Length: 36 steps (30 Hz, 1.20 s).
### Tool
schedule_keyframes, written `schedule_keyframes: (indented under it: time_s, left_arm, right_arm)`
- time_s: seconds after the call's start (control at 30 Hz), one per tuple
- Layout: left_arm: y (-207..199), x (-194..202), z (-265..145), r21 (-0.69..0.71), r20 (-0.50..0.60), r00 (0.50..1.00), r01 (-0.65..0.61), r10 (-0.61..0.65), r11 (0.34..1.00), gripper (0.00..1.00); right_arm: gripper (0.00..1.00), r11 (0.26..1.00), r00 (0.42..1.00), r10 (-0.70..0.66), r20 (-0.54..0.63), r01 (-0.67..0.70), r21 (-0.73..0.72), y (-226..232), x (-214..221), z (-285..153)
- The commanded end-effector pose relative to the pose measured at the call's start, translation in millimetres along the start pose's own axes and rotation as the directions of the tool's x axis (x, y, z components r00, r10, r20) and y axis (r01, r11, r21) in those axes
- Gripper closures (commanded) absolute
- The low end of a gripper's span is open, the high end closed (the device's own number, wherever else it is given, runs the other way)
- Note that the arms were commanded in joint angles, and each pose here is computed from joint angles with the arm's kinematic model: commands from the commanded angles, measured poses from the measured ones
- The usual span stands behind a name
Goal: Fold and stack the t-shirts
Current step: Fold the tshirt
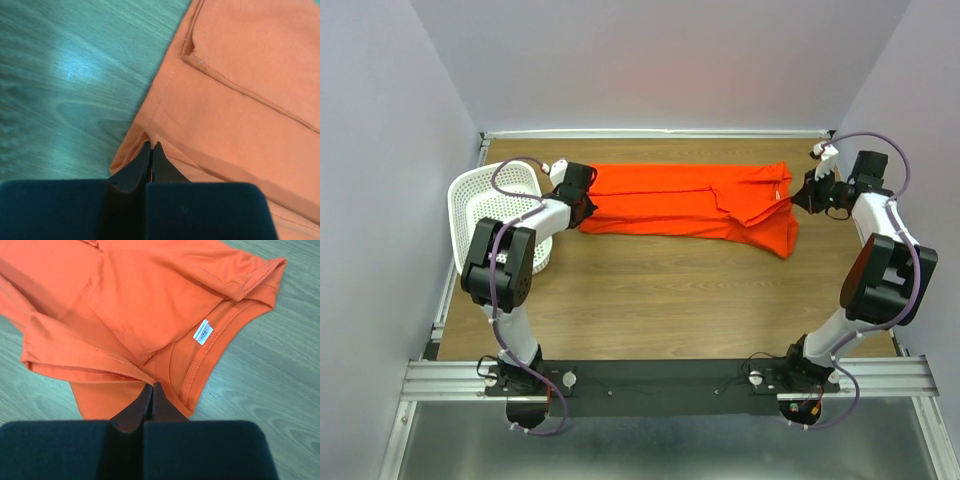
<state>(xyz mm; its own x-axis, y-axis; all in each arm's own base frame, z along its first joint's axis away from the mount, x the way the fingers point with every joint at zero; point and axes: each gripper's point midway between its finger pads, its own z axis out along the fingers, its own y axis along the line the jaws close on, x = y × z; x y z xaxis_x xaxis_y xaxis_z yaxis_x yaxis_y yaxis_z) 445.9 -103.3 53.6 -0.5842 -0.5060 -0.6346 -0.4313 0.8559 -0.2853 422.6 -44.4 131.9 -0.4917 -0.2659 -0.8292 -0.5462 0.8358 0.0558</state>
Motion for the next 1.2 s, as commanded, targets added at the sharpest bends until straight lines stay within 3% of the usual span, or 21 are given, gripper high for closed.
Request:
schedule_keyframes:
  time_s: [0.0, 0.7, 1.17]
  left_arm:
    - [12, -4, 8, -0.066, 0.014, 1.0, -0.021, 0.022, 0.998, 1.0]
    - [8, -9, 11, -0.073, 0.015, 0.999, -0.031, 0.033, 0.997, 1.0]
    - [10, -8, 17, -0.089, 0.009, 0.999, -0.043, 0.044, 0.995, 1.0]
  right_arm:
    - [0.99, 1.0, 1.0, -0.007, 0.016, 0.006, 0.029, -13, -7, 1]
    - [0.99, 1.0, 0.999, 0.027, 0.029, -0.027, 0.01, -15, -11, 11]
    - [0.99, 0.999, 0.999, 0.032, 0.015, -0.031, -0.012, -17, -24, 44]
